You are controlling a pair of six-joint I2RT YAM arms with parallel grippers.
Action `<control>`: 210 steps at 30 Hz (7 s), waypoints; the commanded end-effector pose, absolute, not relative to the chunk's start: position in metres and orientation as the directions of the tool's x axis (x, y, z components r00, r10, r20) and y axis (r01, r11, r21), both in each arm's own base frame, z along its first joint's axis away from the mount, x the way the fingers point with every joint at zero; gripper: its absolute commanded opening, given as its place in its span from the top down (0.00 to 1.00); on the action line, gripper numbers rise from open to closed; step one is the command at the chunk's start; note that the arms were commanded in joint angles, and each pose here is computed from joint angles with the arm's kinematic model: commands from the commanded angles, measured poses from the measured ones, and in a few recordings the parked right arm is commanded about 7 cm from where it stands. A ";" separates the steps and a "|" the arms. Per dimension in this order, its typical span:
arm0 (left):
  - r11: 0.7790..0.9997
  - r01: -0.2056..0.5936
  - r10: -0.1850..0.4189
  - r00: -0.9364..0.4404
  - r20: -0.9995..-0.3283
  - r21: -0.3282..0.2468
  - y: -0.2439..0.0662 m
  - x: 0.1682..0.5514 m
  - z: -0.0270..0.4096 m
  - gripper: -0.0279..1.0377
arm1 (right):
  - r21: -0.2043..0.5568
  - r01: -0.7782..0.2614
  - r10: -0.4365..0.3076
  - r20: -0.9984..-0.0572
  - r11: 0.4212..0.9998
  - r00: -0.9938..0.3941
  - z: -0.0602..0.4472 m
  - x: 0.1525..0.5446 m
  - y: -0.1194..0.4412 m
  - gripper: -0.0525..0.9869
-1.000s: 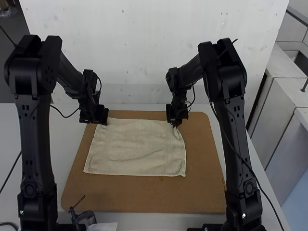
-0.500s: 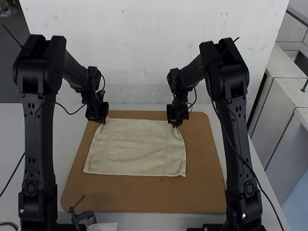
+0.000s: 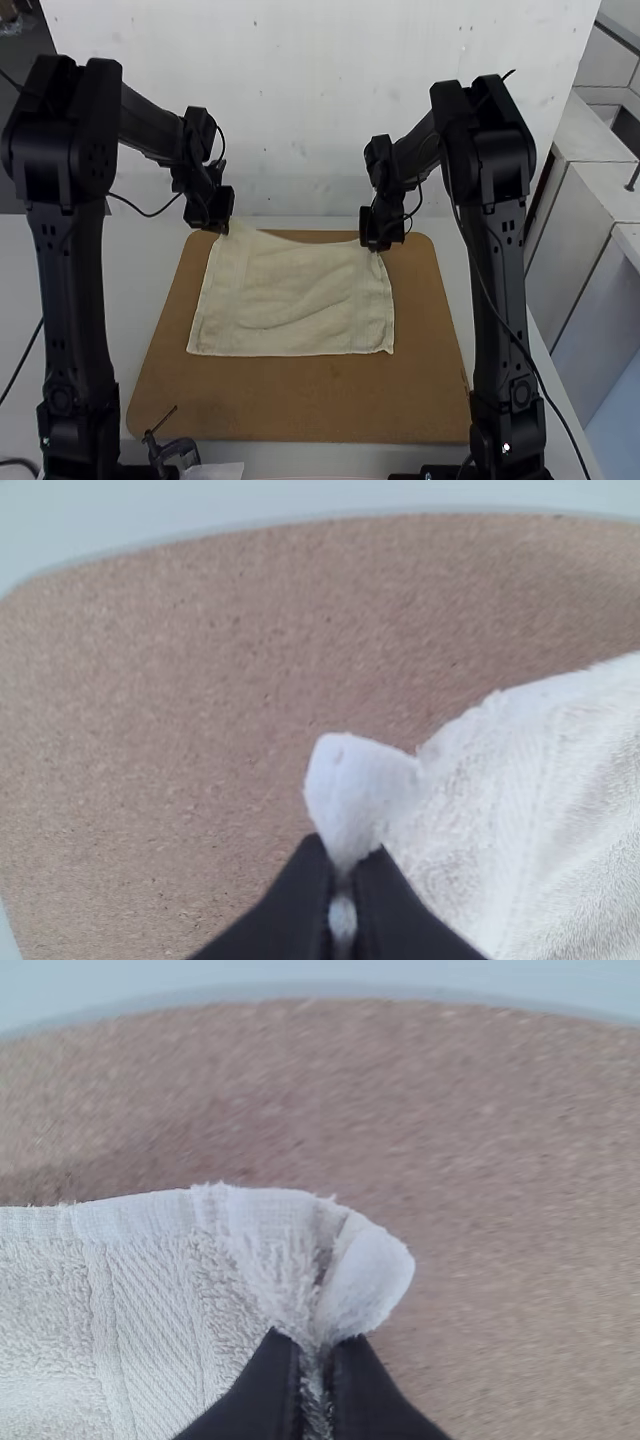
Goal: Fold the towel.
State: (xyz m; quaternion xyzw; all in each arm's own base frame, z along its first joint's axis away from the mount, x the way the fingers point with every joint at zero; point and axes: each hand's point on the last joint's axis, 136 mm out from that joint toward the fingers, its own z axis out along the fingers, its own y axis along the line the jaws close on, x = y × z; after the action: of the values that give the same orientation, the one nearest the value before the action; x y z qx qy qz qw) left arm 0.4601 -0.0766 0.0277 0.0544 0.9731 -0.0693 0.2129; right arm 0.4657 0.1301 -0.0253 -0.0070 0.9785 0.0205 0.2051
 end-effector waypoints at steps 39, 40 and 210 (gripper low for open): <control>0.982 0.156 0.093 -0.886 -0.454 -0.105 -0.096 0.311 0.058 0.95 | -0.001 -0.164 -0.139 -0.536 0.986 -0.833 0.038 0.324 0.106 0.94; 0.981 0.160 0.095 -0.884 -0.458 -0.106 -0.097 0.308 0.060 0.95 | -0.001 -0.170 -0.144 -0.536 0.985 -0.832 0.038 0.320 0.106 0.94; 0.999 -0.047 -0.023 -0.764 -0.645 0.019 0.007 0.337 0.105 0.04 | 0.085 -0.234 -0.174 -0.440 0.968 -0.881 0.109 0.363 0.289 0.82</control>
State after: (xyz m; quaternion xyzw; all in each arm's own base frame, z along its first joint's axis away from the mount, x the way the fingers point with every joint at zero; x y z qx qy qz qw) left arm 0.3364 0.0074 0.1034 -0.0228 0.9406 0.0193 0.3383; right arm 0.3532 0.2999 0.1032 -0.1218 0.9670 0.0736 0.2113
